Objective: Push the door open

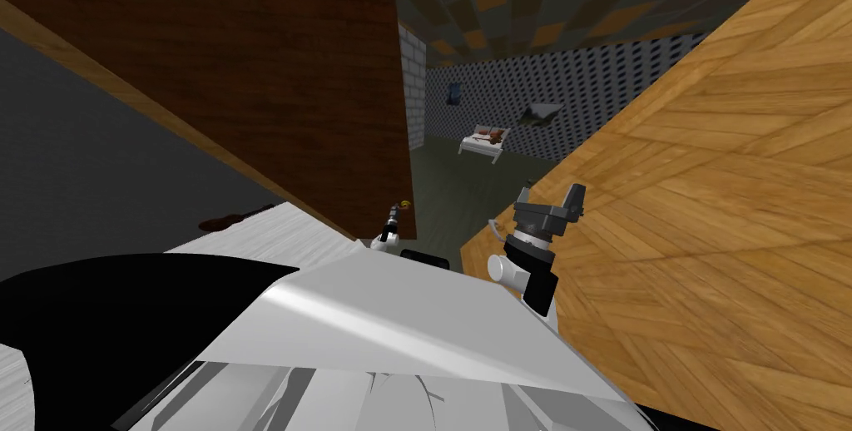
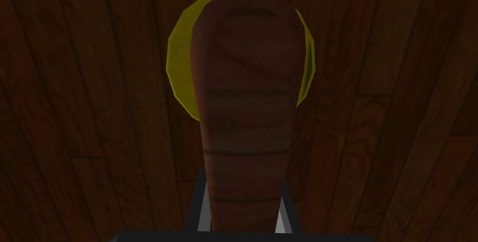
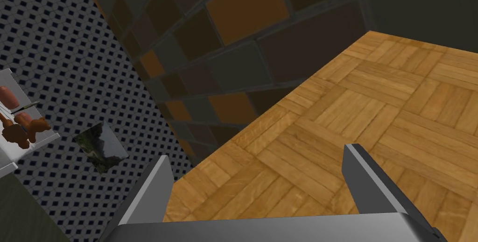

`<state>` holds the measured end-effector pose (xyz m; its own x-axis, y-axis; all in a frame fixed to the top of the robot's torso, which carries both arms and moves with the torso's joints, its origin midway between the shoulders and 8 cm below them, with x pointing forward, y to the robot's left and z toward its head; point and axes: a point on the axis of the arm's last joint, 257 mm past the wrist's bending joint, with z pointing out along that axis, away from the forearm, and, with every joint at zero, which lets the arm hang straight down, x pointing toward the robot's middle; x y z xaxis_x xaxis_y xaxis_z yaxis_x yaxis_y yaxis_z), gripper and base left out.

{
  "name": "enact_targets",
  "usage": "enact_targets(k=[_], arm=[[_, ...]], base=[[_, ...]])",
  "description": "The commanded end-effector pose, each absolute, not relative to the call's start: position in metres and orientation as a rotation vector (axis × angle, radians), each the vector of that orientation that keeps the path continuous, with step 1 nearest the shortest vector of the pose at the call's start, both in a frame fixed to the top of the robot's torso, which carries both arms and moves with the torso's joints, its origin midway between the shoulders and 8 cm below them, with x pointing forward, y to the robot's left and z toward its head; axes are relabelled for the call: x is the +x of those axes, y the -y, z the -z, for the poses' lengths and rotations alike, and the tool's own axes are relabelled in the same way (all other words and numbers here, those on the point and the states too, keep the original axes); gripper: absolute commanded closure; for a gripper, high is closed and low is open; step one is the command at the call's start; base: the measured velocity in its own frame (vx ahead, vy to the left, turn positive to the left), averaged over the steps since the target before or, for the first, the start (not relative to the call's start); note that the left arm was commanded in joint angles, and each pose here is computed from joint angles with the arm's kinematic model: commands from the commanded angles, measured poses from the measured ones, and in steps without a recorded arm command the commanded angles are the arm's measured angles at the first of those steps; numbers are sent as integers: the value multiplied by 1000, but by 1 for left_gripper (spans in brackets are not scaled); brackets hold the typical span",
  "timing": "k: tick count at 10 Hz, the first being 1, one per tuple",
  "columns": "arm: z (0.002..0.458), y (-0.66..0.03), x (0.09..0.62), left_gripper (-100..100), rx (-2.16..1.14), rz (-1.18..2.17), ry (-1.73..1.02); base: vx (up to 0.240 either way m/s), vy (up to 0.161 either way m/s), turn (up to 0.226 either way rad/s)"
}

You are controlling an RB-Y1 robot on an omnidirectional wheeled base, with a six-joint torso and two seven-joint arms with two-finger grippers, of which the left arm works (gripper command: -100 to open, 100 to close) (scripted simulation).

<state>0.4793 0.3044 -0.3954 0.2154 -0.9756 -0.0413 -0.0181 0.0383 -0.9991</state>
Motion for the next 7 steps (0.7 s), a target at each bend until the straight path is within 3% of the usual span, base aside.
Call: enact_targets(k=[1,7], arm=[[385,-322,483,100,-1267,986,-1042],[390,-311,478,100,-1334,966,-975]], base=[[200,9,75],[208,-26,81]])
